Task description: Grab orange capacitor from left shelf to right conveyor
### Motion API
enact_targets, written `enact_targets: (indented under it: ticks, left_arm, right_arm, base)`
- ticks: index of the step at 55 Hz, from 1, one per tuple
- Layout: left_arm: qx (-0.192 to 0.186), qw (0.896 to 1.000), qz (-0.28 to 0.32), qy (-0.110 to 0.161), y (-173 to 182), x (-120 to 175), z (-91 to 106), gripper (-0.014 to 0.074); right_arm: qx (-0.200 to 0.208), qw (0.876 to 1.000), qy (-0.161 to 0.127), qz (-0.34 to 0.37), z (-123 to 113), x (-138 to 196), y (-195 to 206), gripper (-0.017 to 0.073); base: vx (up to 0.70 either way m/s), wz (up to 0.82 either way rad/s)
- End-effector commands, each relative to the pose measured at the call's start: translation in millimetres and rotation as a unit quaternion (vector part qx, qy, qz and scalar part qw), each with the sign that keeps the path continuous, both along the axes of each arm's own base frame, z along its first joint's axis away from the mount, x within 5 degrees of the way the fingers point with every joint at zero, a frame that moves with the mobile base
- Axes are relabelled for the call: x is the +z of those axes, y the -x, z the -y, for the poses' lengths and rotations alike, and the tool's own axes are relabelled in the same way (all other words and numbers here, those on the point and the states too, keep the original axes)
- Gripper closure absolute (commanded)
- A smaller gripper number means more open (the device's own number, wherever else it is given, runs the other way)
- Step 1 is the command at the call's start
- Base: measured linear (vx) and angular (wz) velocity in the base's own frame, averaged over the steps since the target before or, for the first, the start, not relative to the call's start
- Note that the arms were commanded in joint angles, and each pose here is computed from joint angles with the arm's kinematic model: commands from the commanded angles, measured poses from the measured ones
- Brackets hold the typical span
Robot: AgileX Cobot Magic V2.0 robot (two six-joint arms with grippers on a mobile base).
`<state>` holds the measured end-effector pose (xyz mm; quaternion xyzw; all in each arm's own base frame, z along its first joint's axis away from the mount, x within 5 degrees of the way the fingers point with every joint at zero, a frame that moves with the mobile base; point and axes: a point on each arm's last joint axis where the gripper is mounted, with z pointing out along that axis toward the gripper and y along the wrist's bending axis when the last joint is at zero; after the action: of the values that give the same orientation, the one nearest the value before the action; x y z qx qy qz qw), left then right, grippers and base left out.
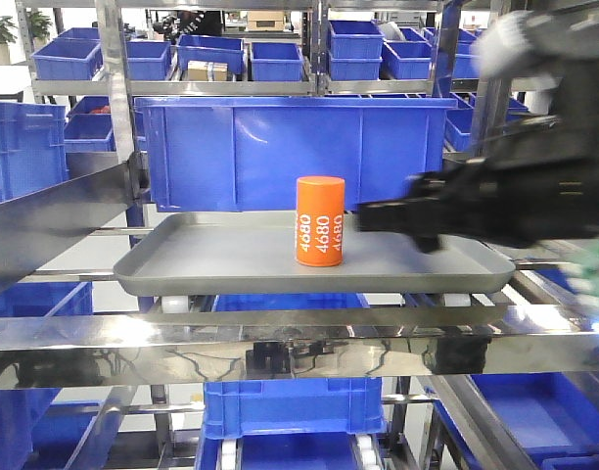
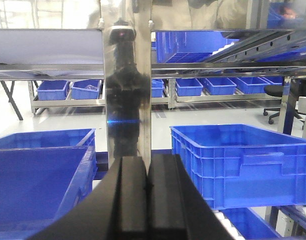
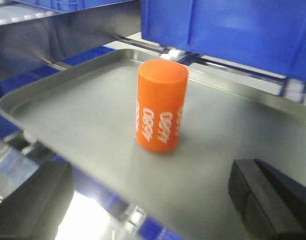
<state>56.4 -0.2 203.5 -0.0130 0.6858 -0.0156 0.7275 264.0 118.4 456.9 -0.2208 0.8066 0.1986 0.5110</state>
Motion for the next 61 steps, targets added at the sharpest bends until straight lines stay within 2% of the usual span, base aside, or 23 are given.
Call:
enact_targets:
  ticks: [1, 17, 25, 34, 35, 46, 50, 56, 61]
  left_arm:
    - [0.000, 1.000, 0.030, 0.004, 0.0, -2.9, -0.3, 0.0600]
    - [0.000, 1.000, 0.030, 0.004, 0.0, -2.9, -0.3, 0.0600]
    - [0.000, 1.000, 0.030, 0.004, 0.0, -2.9, -0.3, 0.0600]
    - [0.000, 1.000, 0.030, 0.004, 0.0, -2.9, -0.3, 0.0600]
    - [0.000, 1.000, 0.030, 0.004, 0.0, -2.9, -0.3, 0.0600]
    - [0.000, 1.000, 0.030, 0.004, 0.0, -2.9, -0.3, 0.0600]
    - [0.000, 1.000, 0.030, 0.004, 0.0, -2.9, -0.3, 0.0600]
    - [0.000, 1.000, 0.030, 0.004, 0.0, -2.9, -0.3, 0.0600]
    - [0.000, 1.000, 0.030, 0.004, 0.0, -2.9, -0.3, 0.0600]
  right_arm:
    - [-0.003, 0.997, -0.045, 0.057, -4.9, 17.0, -10.0, -0.0107]
    - [-0.008, 0.994, -0.086, 0.062, -24.7, -15.7, -63.3, -0.0099]
    - [0.000, 0.992, -0.109, 0.066, -32.7, -27.6, -79.1, -0.0096]
    - [0.004, 0.989, -0.120, 0.081, -38.1, -37.3, -92.3, -0.0080]
    - [0.014, 0.987, -0.130, 0.091, -41.3, -39.6, -96.1, 0.0036]
    - [0.014, 0.987, -0.127, 0.093, -41.2, -39.6, -96.2, 0.0228]
    - [0.014, 0.987, -0.127, 0.093, -41.2, -39.6, -96.2, 0.0257]
    - [0.015, 0.987, -0.127, 0.095, -40.8, -38.0, -95.0, 0.0254]
    - [0.020, 0.987, -0.115, 0.114, -38.1, -28.1, -87.7, 0.0241]
  base:
    - [0.00, 0.00]
    - [0.00, 0.00]
    - [0.00, 0.00]
    - [0.00, 0.00]
    - [0.00, 0.00]
    - [0.00, 0.00]
    - [0.00, 0.00]
    - [0.00, 0.00]
    - [0.00, 0.00]
